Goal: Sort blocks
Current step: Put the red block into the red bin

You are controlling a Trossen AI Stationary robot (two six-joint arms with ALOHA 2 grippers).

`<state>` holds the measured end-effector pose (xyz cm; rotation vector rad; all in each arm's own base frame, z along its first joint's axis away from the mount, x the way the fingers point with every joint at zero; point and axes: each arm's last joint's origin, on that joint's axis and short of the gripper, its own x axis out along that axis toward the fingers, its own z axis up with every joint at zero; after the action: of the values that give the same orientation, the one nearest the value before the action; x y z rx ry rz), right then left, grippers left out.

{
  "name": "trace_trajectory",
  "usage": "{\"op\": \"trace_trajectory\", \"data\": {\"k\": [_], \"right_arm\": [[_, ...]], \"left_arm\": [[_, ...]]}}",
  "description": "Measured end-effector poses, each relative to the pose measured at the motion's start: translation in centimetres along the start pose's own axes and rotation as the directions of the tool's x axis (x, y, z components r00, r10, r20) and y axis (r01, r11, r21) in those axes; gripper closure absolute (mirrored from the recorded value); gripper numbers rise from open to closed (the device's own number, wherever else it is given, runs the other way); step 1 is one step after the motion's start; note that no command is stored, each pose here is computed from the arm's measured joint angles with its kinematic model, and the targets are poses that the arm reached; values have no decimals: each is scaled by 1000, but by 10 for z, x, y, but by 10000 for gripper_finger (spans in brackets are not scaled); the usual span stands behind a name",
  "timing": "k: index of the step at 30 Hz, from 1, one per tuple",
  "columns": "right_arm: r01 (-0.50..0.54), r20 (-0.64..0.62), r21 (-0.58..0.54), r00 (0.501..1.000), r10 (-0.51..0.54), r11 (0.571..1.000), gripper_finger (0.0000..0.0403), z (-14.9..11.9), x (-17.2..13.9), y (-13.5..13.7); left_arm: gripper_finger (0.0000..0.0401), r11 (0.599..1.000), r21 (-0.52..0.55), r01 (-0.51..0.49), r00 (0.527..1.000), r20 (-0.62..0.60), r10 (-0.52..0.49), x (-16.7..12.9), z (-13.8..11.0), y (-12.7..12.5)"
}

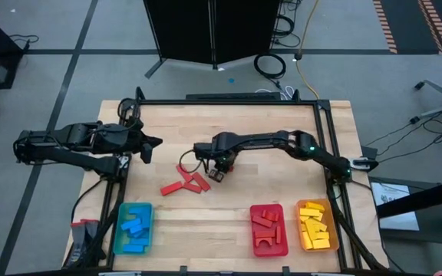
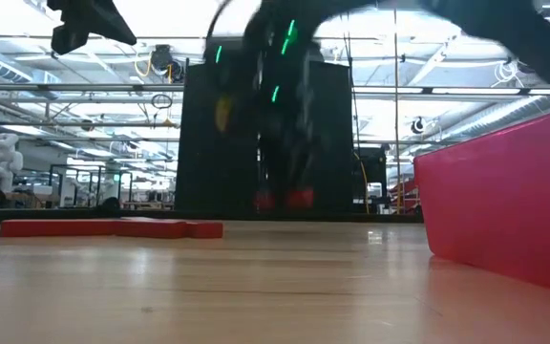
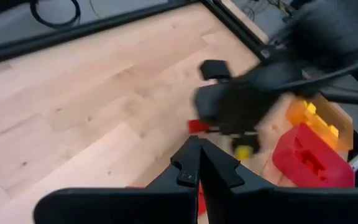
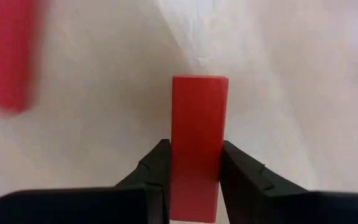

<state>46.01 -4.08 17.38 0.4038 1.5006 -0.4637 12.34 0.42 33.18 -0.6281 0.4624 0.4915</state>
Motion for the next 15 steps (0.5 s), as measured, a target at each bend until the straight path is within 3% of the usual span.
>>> {"op": "trace_trajectory", "data": {"k": [6,12,15], "right_arm": [[145,71,-90,988,-139,985,322,-56,-93,8],[137,104,-171,987,-121,976,322,-116,-136,40],[86,95,-259,993,-63,962,322,-148,-137,60]], "left_arm": [[393,998,28,-56,996,74,54,-14,0,11],[393,992,43,-119,988,100,114,-40,-9,34],[396,995,38,-97,986,143,90,-51,-15,45]]}}
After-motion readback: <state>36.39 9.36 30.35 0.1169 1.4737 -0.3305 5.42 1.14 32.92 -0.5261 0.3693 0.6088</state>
